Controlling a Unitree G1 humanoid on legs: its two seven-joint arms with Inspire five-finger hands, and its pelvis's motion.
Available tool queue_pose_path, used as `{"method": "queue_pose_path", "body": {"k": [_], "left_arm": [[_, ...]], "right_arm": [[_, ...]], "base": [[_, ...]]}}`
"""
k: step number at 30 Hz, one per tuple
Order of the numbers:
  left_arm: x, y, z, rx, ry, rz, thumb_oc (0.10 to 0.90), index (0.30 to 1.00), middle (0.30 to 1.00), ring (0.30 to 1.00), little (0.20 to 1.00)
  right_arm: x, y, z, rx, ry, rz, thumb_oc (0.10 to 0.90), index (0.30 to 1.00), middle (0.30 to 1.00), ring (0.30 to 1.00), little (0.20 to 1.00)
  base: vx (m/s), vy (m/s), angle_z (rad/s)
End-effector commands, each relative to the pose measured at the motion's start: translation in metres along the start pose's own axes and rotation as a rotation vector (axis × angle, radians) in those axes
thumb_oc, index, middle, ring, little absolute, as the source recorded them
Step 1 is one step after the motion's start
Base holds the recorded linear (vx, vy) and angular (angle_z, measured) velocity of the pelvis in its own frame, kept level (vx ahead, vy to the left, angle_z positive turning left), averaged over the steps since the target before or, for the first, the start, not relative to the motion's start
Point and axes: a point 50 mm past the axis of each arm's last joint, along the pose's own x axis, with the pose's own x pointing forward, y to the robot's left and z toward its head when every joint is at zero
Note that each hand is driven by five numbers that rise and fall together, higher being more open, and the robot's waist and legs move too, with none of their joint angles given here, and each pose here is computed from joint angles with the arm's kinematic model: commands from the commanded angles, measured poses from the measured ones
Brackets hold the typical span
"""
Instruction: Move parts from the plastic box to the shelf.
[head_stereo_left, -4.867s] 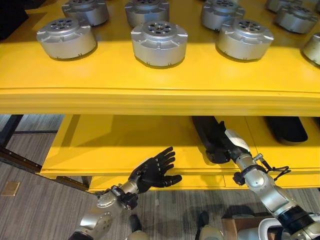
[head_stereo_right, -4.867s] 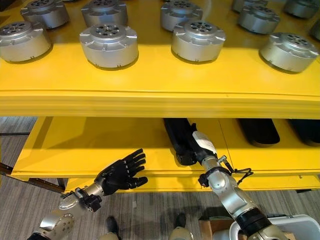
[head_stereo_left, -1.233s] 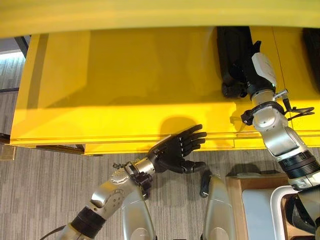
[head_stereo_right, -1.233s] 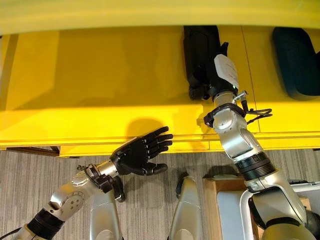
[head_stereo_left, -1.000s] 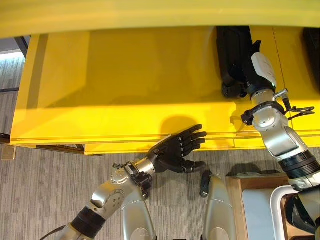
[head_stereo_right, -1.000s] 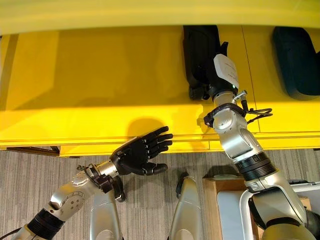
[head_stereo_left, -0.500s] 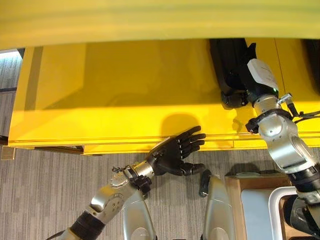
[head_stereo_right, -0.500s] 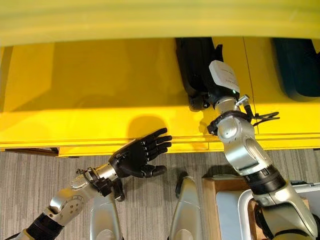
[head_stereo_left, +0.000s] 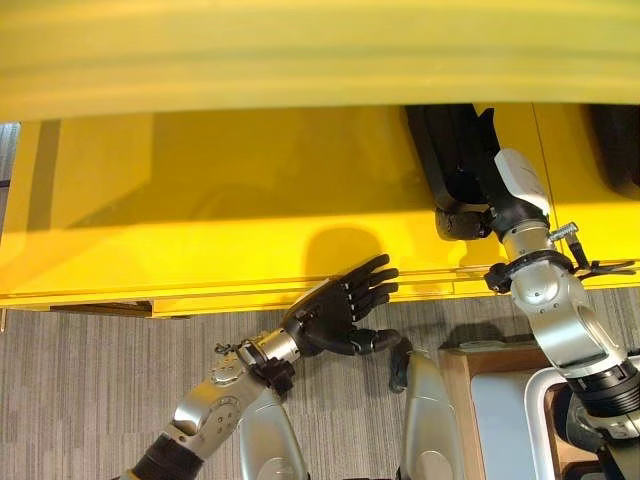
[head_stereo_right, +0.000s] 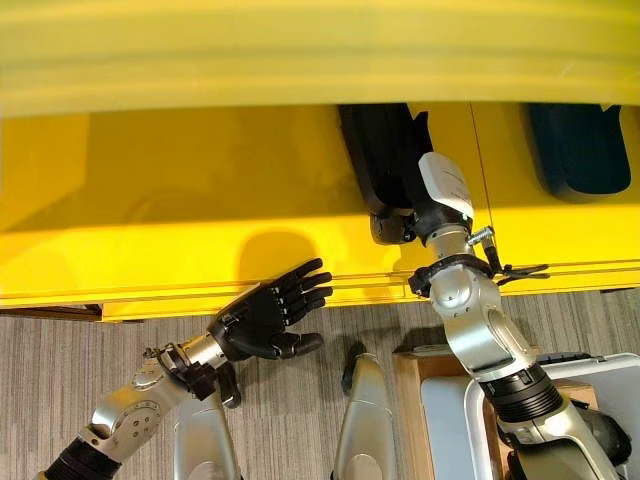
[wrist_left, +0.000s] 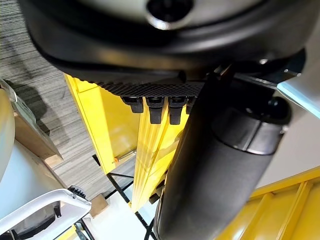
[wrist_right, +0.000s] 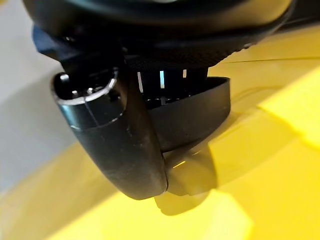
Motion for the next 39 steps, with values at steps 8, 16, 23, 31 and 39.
{"method": "queue_pose_path", "body": {"k": [8,16,23,31,39], "left_arm": [[0.013,-0.004,0.042,0.062,-0.220,-0.021,0.900,1.000,1.000,1.000,1.000],[0.018,-0.005,0.043,0.037,-0.218,-0.033,0.900,1.000,1.000,1.000,1.000],[0.017,-0.007,0.041,0.039,-0.202,-0.053,0.900,1.000,1.000,1.000,1.000],[0.018,-0.006,0.041,0.038,-0.190,-0.046,0.900,1.000,1.000,1.000,1.000],[0.017,-0.007,0.042,0.044,-0.191,-0.049,0.900,1.000,1.000,1.000,1.000]], "right_arm": [[0.001,0.027,-0.005,0.127,0.053,-0.001,0.900,1.000,1.000,1.000,1.000],[0.011,0.027,0.007,0.094,0.021,0.012,0.900,1.000,1.000,1.000,1.000],[0.010,0.026,0.009,0.085,0.016,0.012,0.900,1.000,1.000,1.000,1.000],[0.010,0.027,0.011,0.084,0.008,0.028,0.900,1.000,1.000,1.000,1.000],[0.007,0.028,0.010,0.082,0.012,0.035,0.900,1.000,1.000,1.000,1.000]], "base": [[0.01,0.005,-0.03],[0.01,0.002,0.00],[0.00,0.000,0.00],[0.00,-0.001,0.00],[0.00,0.000,0.00]]}}
